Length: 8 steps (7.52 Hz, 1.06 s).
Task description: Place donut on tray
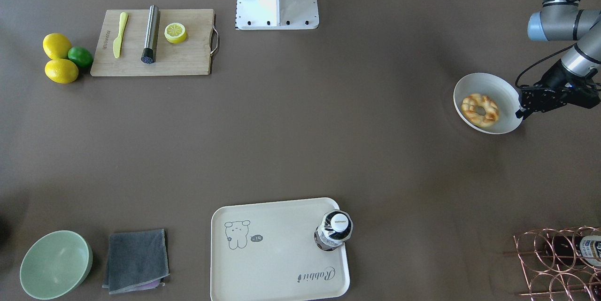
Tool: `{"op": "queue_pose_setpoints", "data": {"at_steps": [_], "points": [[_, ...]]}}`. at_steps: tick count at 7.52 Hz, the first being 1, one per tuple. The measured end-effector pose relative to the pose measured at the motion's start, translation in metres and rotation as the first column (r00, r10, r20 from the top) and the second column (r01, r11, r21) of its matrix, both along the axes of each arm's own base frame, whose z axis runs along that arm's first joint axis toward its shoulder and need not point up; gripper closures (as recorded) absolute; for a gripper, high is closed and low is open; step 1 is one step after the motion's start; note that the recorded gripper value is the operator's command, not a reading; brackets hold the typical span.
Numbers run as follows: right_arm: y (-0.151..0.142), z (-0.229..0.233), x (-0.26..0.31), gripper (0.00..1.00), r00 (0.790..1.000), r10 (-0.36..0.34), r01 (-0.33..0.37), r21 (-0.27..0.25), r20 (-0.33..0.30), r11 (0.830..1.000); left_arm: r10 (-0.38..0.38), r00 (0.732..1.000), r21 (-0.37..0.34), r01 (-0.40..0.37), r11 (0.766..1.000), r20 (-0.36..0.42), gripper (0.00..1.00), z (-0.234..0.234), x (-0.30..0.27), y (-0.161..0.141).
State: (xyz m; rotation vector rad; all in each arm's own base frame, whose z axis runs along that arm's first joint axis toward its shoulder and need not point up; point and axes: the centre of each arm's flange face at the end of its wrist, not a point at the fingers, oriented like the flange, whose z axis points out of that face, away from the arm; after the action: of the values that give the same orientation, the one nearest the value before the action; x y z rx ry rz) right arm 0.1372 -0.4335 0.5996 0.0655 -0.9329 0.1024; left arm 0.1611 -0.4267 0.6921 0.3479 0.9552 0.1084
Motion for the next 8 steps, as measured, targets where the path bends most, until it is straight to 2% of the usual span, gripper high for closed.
{"op": "queue_pose_setpoints", "data": {"at_steps": [3, 4, 6, 8], "points": [[-0.018, -0.020, -0.026, 0.00, 0.997, -0.040, 0.037, 0.046, 0.071, 0.998, -0.008, 1.000, -0.007, 0.008, 1.000, -0.029, 1.00, -0.012, 0.002, -0.001], [-0.029, -0.033, -0.038, 0.00, 0.995, -0.044, 0.038, 0.058, 0.094, 0.998, 0.012, 0.999, -0.014, -0.013, 1.000, -0.048, 1.00, -0.018, 0.004, -0.002], [-0.059, -0.068, -0.068, 0.00, 0.992, -0.055, 0.047, 0.076, 0.110, 0.996, 0.061, 0.993, -0.044, -0.066, 0.997, -0.102, 1.00, -0.029, 0.003, -0.006], [-0.088, -0.107, -0.106, 0.00, 0.990, -0.075, 0.065, 0.083, 0.120, 0.994, 0.064, 0.989, -0.076, -0.074, 0.994, -0.130, 1.00, -0.058, -0.005, -0.023]]}}
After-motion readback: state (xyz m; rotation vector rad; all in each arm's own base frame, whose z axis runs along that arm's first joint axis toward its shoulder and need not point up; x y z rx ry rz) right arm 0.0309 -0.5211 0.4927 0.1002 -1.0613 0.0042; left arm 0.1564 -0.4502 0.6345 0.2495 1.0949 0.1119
